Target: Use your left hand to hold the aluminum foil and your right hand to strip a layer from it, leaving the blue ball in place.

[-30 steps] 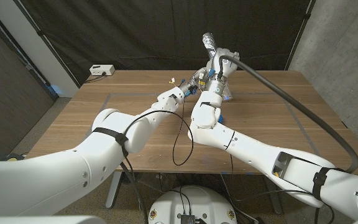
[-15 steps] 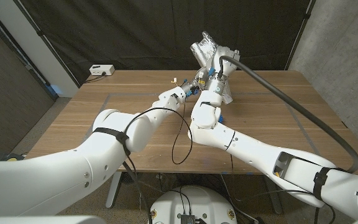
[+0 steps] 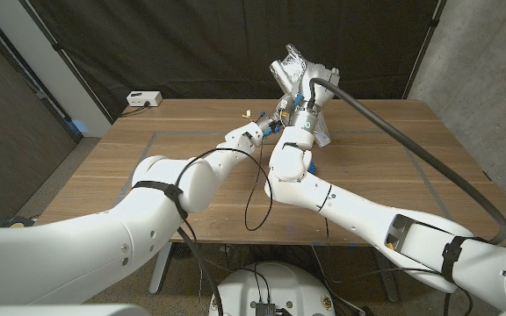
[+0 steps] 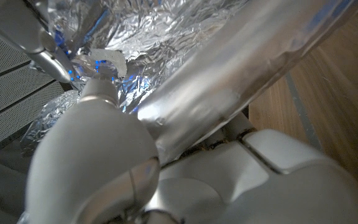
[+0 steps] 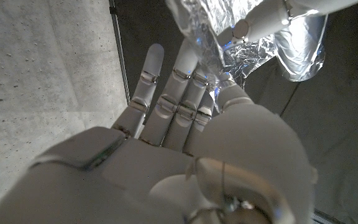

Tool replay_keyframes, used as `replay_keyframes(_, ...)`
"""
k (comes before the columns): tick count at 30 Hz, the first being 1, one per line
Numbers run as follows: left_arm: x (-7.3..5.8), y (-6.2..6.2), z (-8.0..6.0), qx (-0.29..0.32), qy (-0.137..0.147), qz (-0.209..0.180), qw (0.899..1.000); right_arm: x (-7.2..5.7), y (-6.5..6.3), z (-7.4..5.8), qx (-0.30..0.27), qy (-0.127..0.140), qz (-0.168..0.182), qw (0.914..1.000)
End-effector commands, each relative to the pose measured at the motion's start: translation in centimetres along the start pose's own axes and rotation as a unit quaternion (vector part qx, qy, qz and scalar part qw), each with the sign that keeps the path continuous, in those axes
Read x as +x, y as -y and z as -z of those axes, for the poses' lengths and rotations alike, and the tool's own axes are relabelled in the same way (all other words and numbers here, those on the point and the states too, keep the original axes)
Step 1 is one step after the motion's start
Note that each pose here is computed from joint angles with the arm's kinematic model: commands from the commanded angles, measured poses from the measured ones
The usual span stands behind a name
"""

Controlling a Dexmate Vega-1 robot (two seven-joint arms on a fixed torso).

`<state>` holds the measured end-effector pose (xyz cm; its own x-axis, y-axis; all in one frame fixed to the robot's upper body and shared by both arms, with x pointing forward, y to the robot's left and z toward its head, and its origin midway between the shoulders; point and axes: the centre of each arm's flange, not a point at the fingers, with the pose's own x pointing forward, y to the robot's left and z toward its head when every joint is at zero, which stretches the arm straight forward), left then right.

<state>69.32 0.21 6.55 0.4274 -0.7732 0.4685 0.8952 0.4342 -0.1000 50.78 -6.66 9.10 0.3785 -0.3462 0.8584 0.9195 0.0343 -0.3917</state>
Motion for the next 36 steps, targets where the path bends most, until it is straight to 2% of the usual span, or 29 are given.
replay_keyframes(1,-0.2,0.0,1.7,-0.046,0.01,-0.013,0.999,1.3,0.7,-0.1,-0.012,-0.007,0.026,0.9996)
replay_keyframes(8,-0.5,-0.2,2.4,-0.06,0.012,-0.023,0.998,2.4,1.0,-0.2,-0.016,-0.011,0.037,0.9991)
replay_keyframes(36,-1.1,-0.8,2.8,-0.059,0.011,-0.032,0.998,5.2,1.8,-1.4,-0.041,-0.011,0.06,0.9973)
